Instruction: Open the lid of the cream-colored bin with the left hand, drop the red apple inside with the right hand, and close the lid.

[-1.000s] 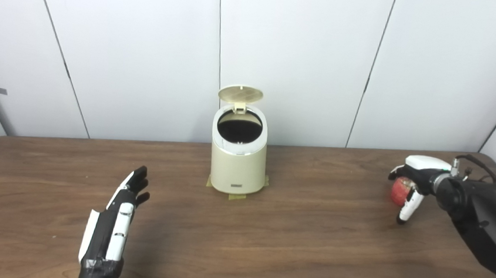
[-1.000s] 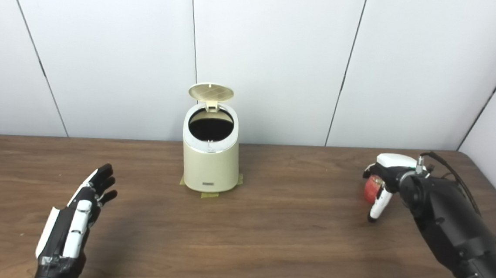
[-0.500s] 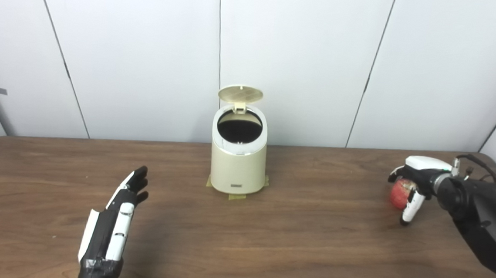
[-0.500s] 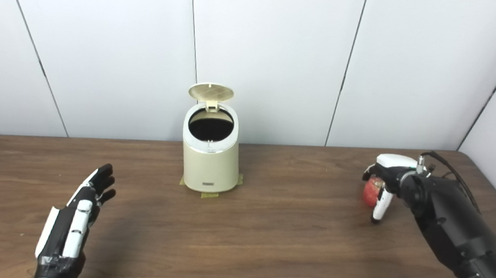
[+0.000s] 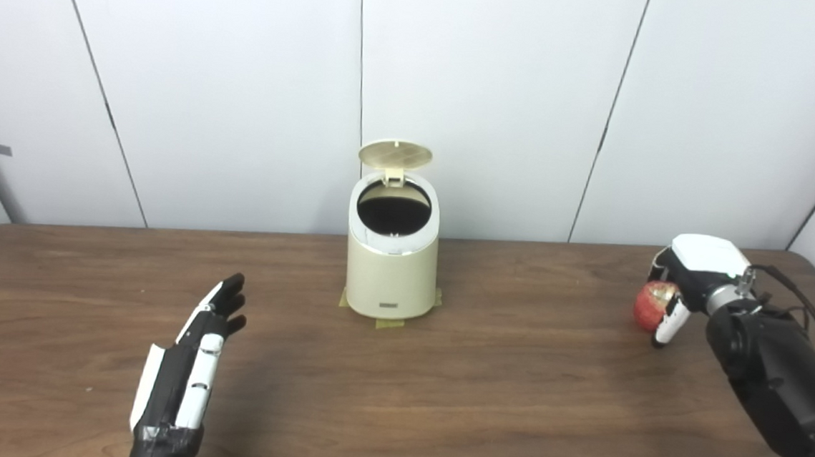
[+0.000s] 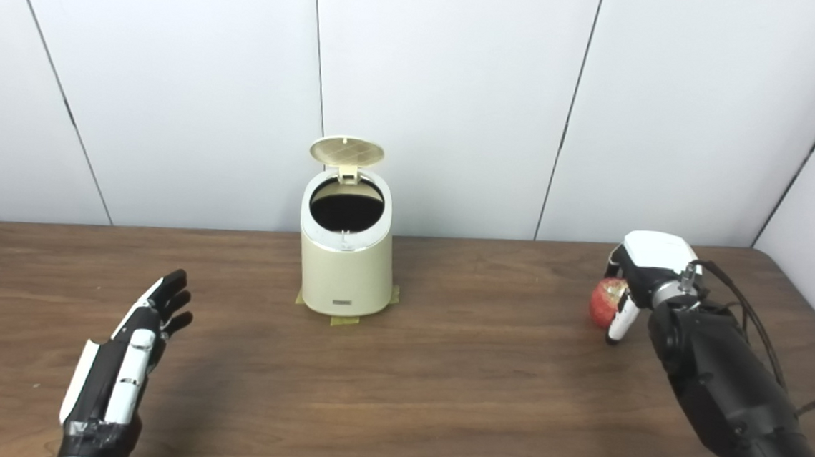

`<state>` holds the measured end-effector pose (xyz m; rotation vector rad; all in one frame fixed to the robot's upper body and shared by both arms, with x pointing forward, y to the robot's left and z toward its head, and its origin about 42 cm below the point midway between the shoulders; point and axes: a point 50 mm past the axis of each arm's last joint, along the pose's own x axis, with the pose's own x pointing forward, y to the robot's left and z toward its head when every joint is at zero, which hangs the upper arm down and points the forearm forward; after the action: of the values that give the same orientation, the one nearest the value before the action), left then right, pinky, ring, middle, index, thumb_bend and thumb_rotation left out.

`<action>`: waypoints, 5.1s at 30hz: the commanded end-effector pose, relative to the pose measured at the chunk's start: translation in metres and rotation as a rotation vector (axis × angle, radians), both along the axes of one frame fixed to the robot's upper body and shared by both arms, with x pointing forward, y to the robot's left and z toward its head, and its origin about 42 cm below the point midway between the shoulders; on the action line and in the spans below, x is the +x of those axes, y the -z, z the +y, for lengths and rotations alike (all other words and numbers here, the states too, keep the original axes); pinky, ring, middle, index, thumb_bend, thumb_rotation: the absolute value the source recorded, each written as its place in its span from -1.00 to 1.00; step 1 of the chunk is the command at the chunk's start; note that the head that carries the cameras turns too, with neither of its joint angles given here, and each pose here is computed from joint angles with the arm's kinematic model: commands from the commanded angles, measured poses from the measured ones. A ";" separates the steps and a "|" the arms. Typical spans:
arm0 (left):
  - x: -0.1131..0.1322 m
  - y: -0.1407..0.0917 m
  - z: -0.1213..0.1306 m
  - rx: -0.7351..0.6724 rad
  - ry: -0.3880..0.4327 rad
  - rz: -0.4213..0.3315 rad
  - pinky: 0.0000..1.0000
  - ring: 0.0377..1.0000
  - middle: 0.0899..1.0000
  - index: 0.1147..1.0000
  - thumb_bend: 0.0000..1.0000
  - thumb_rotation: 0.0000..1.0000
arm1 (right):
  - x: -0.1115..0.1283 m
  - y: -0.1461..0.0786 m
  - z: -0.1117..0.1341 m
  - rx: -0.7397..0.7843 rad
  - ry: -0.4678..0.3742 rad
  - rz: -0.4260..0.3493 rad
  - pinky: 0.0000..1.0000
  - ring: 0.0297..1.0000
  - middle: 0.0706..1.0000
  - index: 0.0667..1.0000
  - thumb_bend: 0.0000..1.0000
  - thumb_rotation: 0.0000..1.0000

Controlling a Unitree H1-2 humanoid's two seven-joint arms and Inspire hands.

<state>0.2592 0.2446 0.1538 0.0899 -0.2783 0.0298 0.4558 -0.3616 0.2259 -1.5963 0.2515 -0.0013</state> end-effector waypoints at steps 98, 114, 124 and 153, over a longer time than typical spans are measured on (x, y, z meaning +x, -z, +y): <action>0.001 0.000 -0.023 0.019 0.014 -0.017 0.95 0.96 0.93 0.87 -0.43 0.88 | 0.021 -0.113 0.264 0.207 -0.665 -0.556 0.04 0.30 0.50 0.39 1.00 -0.79; 0.004 0.001 -0.024 0.035 0.020 -0.021 0.97 0.97 0.93 0.86 -0.37 0.85 | 0.019 -0.114 0.257 0.216 -0.667 -0.532 0.05 0.29 0.48 0.37 1.00 -0.68; 0.002 0.001 -0.022 0.032 0.019 -0.013 0.98 0.97 0.94 0.87 -0.39 0.86 | 0.010 -0.104 0.246 0.346 -0.738 -0.848 -0.41 -0.33 -0.02 -0.15 0.09 -0.92; 0.074 -0.092 -0.006 0.195 0.021 -0.219 0.64 0.65 0.58 0.52 -0.05 0.77 | -0.115 0.047 0.138 1.236 -0.326 -0.466 0.15 0.34 0.40 0.42 -0.49 -0.07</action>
<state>0.3256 0.2440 0.2155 0.2547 -0.4088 0.0052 0.3363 -0.2213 0.1628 -0.4059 -0.2994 0.0412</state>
